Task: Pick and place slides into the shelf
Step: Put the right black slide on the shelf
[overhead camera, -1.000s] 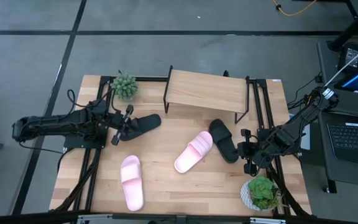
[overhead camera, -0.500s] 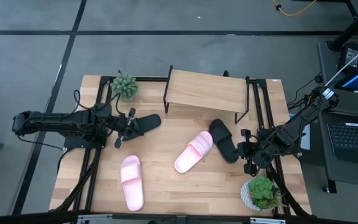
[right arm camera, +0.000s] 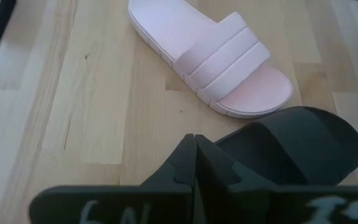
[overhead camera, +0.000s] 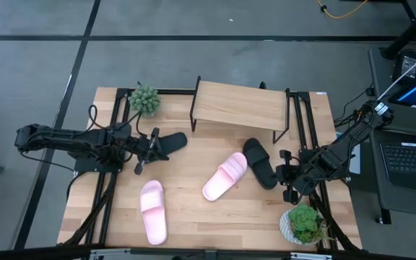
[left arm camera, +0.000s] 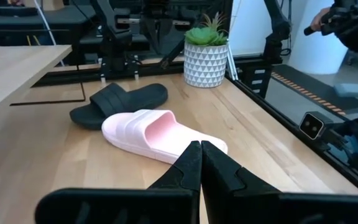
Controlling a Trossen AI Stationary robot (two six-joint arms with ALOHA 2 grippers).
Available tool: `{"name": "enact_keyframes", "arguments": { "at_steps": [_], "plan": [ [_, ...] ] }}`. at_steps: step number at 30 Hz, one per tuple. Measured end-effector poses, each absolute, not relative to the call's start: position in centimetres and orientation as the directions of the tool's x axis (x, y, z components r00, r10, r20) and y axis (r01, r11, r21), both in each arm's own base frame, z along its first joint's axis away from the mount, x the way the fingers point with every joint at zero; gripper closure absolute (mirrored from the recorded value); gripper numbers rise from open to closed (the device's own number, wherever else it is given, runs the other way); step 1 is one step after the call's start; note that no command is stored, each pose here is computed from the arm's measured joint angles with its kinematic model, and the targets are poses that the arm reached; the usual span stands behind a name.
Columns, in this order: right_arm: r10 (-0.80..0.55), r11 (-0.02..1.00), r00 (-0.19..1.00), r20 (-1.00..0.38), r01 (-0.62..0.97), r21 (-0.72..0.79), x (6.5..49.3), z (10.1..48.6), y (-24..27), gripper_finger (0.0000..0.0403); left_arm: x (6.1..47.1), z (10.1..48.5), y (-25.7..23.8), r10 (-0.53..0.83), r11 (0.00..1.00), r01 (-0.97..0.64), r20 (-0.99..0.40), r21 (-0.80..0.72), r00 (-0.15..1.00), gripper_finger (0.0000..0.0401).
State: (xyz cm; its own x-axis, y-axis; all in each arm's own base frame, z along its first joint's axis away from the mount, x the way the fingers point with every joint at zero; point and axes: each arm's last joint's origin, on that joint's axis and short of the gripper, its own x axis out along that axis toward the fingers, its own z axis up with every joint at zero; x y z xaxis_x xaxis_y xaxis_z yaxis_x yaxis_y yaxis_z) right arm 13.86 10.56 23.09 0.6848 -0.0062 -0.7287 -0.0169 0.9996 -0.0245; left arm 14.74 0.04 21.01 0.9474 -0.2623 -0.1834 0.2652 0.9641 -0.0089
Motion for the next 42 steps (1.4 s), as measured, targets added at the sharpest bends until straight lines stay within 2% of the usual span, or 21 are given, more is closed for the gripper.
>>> {"name": "enact_keyframes", "arguments": {
  "at_steps": [33,36,42],
  "plan": [
    [-0.028,0.999,0.693,-0.720,-0.002,-0.041,14.4,23.2,10.1,0.0387,14.9,21.3,-0.3,-0.258,0.965,0.261,-0.160,-0.002,0.953,0.0401],
    [-0.030,0.998,0.698,-0.716,-0.014,-0.056,14.5,23.2,10.0,0.0371,14.9,21.3,-0.3,-0.257,0.966,0.258,-0.160,-0.014,0.953,0.0401],
    [-0.054,0.995,0.696,-0.716,-0.019,-0.093,14.8,23.2,9.5,0.0301,14.9,21.3,-0.3,-0.257,0.966,0.258,-0.160,-0.017,0.953,0.0401]
  ]
}}
